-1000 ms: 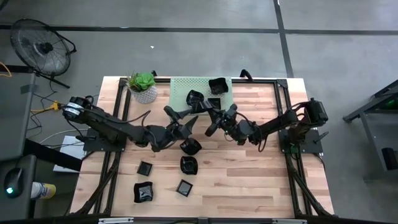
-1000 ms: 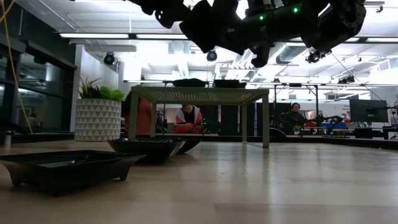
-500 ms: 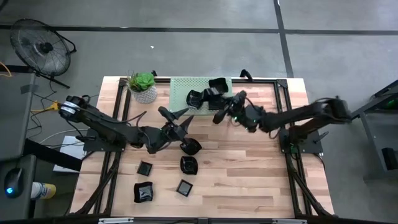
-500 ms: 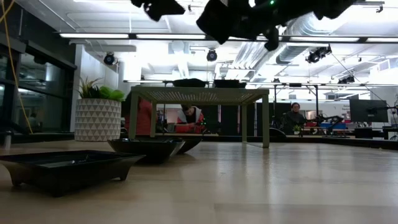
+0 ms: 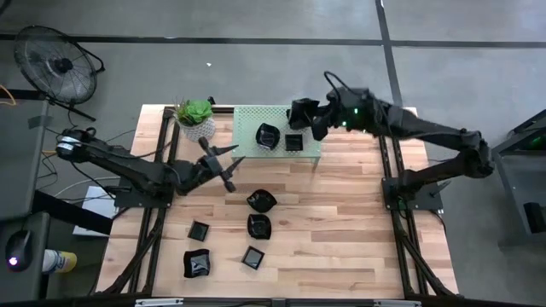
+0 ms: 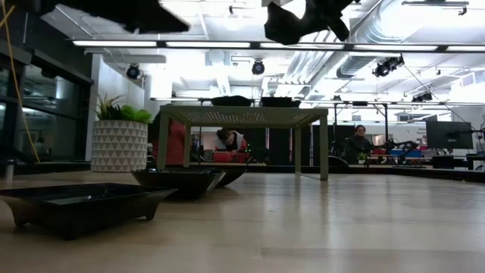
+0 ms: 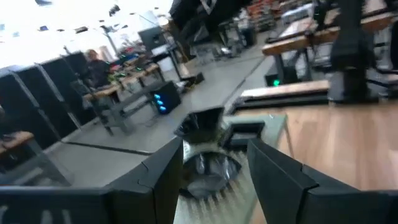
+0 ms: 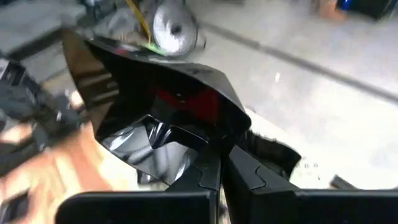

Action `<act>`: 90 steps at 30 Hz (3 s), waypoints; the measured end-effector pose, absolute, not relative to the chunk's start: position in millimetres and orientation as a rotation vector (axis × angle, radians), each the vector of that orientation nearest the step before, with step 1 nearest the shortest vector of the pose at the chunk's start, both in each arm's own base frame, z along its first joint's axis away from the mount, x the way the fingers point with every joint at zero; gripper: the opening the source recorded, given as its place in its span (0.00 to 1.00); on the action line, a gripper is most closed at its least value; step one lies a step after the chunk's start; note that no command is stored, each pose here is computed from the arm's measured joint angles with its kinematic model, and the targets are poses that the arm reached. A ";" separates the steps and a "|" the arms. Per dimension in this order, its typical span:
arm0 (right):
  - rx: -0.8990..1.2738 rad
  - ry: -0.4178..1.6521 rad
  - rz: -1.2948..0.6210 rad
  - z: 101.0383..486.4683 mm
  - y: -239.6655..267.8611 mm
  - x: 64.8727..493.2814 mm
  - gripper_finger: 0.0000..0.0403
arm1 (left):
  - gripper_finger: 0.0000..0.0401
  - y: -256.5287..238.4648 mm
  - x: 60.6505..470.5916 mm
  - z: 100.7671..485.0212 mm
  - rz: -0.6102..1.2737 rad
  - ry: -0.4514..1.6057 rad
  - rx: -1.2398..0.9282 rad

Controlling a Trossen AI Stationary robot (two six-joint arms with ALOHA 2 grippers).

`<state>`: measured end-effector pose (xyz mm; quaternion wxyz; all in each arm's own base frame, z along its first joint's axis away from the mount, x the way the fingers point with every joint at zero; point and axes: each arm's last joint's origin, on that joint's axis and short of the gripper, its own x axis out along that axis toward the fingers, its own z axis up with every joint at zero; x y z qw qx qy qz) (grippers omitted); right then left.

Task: Pick & Place Mini shaped plates
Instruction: Stack the distorted square plate on top of the distorted square plate on the shelf

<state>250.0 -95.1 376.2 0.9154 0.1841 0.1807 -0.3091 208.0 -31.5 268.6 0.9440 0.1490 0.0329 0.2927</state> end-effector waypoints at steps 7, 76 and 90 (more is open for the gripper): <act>0.498 0.471 -0.604 396.7 -131.8 245.4 0.00 | 0.44 -28.0 187.3 252.8 0.515 0.027 0.230; 0.830 0.976 -0.353 321.5 -264.9 274.3 0.00 | 0.44 -32.8 176.3 210.5 0.204 0.132 -0.006; 0.831 1.011 -0.348 319.1 -252.8 285.4 0.00 | 0.44 -32.8 176.4 210.6 0.205 0.131 -0.010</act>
